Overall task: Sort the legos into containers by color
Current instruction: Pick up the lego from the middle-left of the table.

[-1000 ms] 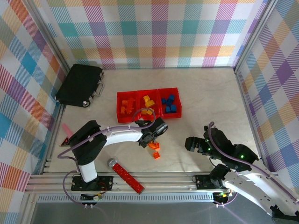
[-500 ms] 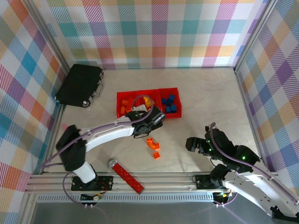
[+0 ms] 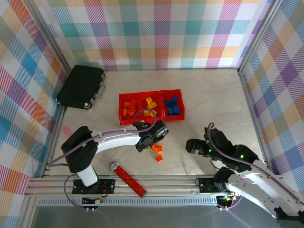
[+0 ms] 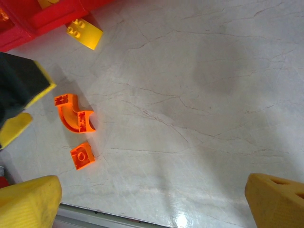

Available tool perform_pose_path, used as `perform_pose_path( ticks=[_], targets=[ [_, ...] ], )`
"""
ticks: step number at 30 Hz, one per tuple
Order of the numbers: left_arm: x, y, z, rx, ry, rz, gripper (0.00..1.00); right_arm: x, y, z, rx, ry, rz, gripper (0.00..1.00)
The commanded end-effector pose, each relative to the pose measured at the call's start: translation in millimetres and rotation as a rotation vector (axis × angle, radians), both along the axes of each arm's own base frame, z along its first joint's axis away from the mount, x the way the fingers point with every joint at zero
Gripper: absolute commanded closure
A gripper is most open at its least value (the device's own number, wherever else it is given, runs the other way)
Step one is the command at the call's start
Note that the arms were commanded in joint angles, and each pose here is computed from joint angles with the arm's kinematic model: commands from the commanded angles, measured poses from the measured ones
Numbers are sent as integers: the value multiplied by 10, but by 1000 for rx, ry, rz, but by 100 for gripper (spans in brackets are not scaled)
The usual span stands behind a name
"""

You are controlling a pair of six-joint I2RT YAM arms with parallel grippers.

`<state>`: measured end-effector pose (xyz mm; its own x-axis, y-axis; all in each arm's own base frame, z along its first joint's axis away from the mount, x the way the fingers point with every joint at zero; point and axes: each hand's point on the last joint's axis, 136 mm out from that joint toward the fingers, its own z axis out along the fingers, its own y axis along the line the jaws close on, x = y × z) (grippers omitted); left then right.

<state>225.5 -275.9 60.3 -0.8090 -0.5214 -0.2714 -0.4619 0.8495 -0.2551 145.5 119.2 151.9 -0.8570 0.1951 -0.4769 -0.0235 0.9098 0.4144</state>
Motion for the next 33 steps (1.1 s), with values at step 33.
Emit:
perform_pose_path(
  ticks=[33],
  targets=[
    [153, -446, -116, 174, 41, -364, 12, -100, -149, 10, 13, -10, -34, 1]
  ],
)
